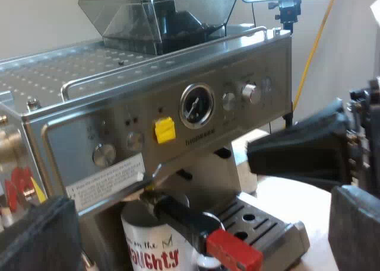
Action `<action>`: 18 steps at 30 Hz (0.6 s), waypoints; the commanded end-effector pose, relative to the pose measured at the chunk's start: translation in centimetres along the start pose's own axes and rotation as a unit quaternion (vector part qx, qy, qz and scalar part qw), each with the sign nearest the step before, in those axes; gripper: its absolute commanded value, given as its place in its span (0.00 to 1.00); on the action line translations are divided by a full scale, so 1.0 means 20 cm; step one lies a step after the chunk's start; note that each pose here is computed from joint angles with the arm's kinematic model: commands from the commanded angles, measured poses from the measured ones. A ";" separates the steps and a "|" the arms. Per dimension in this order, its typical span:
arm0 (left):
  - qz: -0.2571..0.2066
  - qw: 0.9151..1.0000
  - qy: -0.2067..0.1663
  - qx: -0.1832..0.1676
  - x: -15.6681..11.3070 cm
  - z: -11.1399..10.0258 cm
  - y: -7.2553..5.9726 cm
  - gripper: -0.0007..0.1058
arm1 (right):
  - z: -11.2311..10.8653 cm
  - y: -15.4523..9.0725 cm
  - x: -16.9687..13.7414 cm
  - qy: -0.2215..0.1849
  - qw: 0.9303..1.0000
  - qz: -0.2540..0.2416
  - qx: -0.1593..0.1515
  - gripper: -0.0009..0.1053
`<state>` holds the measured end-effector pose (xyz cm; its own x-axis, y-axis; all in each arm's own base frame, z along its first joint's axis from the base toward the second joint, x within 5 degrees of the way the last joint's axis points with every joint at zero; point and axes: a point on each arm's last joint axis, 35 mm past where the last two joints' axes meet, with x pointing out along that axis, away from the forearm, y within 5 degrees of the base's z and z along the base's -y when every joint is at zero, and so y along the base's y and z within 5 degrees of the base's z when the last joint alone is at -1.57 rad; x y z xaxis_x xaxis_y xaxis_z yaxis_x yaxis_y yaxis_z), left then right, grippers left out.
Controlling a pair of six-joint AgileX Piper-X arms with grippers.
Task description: Place mug into machine
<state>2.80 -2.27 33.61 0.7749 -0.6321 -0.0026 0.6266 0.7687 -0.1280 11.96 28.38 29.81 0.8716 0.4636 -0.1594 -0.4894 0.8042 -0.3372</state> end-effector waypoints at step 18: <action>-0.026 1.000 0.006 -0.002 0.00 0.00 -0.01 0.80 | 0.08 -0.03 0.36 -0.004 0.998 -0.063 0.024 0.01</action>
<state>2.71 -2.40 33.50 0.7450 -0.6669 -0.0114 0.6602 0.7397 -0.1301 18.08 31.84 29.88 0.9263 0.3552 -0.1258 -0.3768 0.8728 -0.3103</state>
